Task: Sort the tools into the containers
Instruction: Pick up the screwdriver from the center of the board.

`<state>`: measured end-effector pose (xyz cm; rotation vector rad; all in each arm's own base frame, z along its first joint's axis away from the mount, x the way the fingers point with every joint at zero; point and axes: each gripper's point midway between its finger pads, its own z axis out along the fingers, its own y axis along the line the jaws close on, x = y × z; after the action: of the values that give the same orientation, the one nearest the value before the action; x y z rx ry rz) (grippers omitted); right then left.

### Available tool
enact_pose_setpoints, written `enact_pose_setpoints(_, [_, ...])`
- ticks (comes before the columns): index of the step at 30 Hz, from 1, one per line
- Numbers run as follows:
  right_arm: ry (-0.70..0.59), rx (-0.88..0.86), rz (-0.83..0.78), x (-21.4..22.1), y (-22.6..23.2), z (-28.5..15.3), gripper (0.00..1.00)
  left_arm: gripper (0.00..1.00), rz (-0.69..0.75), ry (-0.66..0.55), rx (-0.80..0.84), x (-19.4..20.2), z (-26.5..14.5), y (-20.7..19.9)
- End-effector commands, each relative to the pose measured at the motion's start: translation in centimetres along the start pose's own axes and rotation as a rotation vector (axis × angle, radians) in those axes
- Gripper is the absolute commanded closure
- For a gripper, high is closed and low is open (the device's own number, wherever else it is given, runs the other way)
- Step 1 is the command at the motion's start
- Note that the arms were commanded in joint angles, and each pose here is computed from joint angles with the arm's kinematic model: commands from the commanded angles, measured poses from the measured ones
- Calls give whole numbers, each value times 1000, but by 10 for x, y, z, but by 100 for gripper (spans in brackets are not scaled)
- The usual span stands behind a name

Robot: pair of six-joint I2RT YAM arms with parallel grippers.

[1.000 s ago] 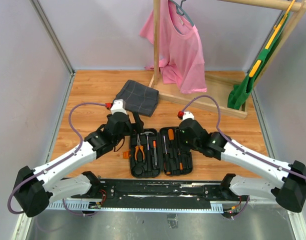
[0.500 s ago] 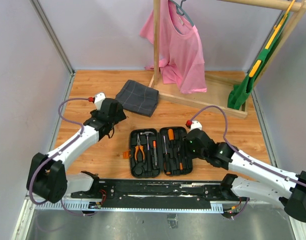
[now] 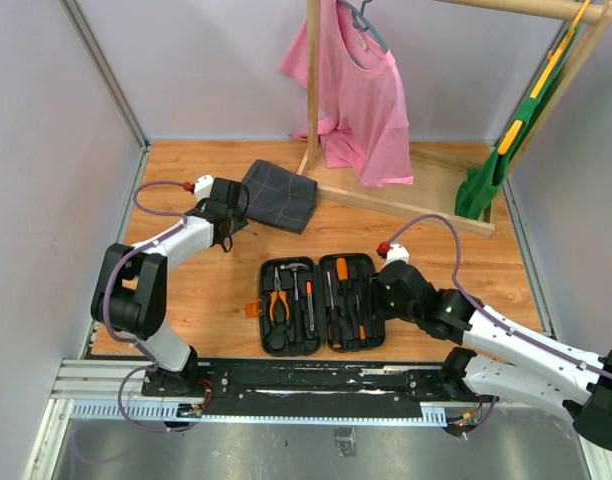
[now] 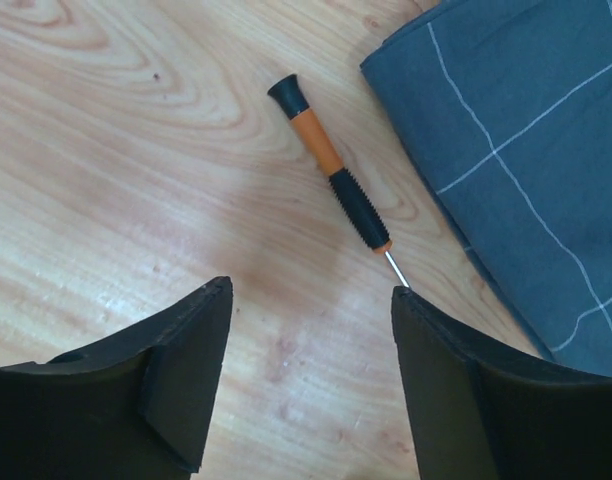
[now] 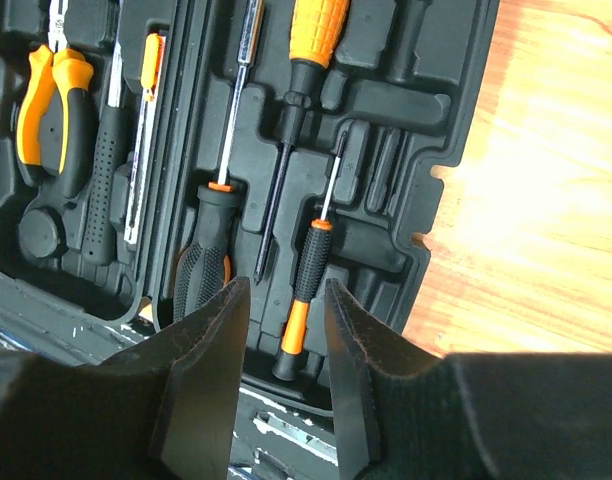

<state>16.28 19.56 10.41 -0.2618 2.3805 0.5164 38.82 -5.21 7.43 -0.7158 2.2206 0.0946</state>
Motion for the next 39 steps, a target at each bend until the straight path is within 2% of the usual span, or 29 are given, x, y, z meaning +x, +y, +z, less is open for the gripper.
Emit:
enact_pose_setpoints(1, [-3, 18, 0, 5, -4, 2, 63, 33, -13, -29, 13, -16, 14, -13])
enact_pose_setpoints(13, [13, 36, -6, 12, -11, 1, 63, 44, -2, 8, -37, -12, 46, -10])
enact_pose_setpoints(30, [5, 53, -9, 14, -17, 0, 63, 45, 9, 41, -84, -9, 71, -9])
enact_pose_setpoints(39, [15, 66, -2, 18, -20, 1, 62, 55, 85, 107, -160, 5, 82, 1])
